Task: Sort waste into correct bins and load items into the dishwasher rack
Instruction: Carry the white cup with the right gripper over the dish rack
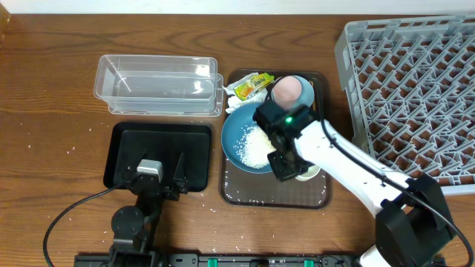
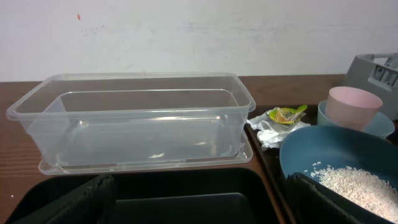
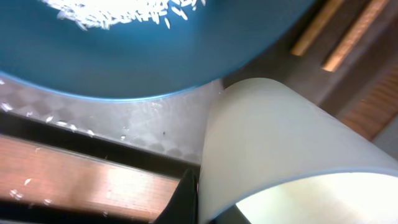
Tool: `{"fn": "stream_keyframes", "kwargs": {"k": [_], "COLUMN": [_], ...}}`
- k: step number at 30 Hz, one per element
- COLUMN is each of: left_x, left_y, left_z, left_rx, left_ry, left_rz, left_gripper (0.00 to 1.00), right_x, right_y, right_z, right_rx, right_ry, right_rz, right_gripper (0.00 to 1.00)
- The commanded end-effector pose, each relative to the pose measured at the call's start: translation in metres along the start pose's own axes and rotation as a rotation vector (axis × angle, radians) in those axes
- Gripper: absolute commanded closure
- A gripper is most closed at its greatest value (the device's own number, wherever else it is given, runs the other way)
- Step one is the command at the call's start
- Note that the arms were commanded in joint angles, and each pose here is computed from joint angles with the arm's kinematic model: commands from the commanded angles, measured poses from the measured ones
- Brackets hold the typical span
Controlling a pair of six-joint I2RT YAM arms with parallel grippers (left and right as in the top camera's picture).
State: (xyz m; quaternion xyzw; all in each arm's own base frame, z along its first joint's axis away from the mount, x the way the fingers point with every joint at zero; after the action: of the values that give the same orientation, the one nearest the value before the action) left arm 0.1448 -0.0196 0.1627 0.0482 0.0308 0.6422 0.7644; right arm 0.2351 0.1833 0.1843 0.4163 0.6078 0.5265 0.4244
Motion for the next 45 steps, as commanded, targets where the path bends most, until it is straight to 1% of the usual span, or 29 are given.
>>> {"fn": "stream_keyframes", "kwargs": {"k": [1, 6, 9, 11, 14, 19, 21, 26, 29, 32, 36, 39, 41, 45], "left_x": [0.0, 0.0, 0.0, 0.0, 0.0, 0.0, 0.0, 0.0, 0.0, 0.0, 0.0, 0.0, 0.0, 0.0], "left_y": [-0.001, -0.001, -0.001, -0.001, -0.001, -0.001, -0.001, -0.001, -0.001, -0.001, -0.001, -0.001, -0.001, -0.001], "left_z": [-0.011, -0.011, -0.011, -0.011, -0.011, -0.011, -0.011, -0.011, -0.011, -0.011, -0.011, -0.011, -0.011, -0.011], "left_rx": [0.049, 0.049, 0.049, 0.049, 0.049, 0.049, 0.049, 0.049, 0.049, 0.049, 0.049, 0.049, 0.049, 0.049], "left_ry": [-0.001, -0.001, -0.001, -0.001, -0.001, -0.001, -0.001, -0.001, -0.001, -0.001, -0.001, -0.001, -0.001, -0.001], "left_rz": [-0.01, -0.01, -0.01, -0.01, -0.01, -0.01, -0.01, -0.01, -0.01, -0.01, -0.01, -0.01, -0.01, -0.01], "left_gripper": [0.1, 0.1, 0.1, 0.1, 0.1, 0.1, 0.1, 0.1, 0.1, 0.1, 0.1, 0.1, 0.1, 0.1], "right_x": [-0.012, -0.058, -0.101, -0.131, -0.176, -0.26, -0.296, -0.375, -0.411, -0.443, -0.474, -0.492, -0.5, -0.506], "right_y": [0.027, 0.073, 0.102, 0.119, 0.141, 0.15, 0.145, 0.124, 0.106, 0.082, 0.048, 0.02, 0.003, -0.02], "right_z": [0.012, 0.03, 0.043, 0.051, 0.06, 0.055, 0.046, 0.018, 0.004, -0.007, -0.016, -0.018, -0.017, -0.016], "right_rx": [-0.053, -0.147, -0.25, -0.334, -0.486, -0.711, -0.781, -0.96, -1.036, -1.119, -1.224, -1.249, -1.239, -1.199], "right_ry": [0.011, -0.064, -0.168, -0.216, -0.204, -0.26, -0.318, -0.395, -0.434, -0.448, -0.426, -0.448, -0.479, -0.547], "right_rz": [-0.015, -0.097, -0.078, -0.014, 0.13, 0.308, 0.386, 0.585, 0.697, 0.83, 1.003, 1.095, 1.14, 1.186], "right_gripper": [0.99, 0.99, 0.99, 0.99, 0.99, 0.99, 0.99, 0.99, 0.98, 0.92, 0.91, 0.93, 0.99, 0.98]}}
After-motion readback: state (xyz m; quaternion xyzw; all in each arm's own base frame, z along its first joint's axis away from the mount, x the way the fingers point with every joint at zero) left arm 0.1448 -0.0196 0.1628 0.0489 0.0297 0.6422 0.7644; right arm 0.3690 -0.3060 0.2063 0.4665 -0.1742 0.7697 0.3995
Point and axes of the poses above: each gripper's point midway between its finger pads, its own y axis back along the fingers, its own x axis along the line the jaws close on, z = x × y, the point moved 10 cm from there along y, back along the fingers, and after that the axes turned 4 degrees about -y, right-handed, at the moved point
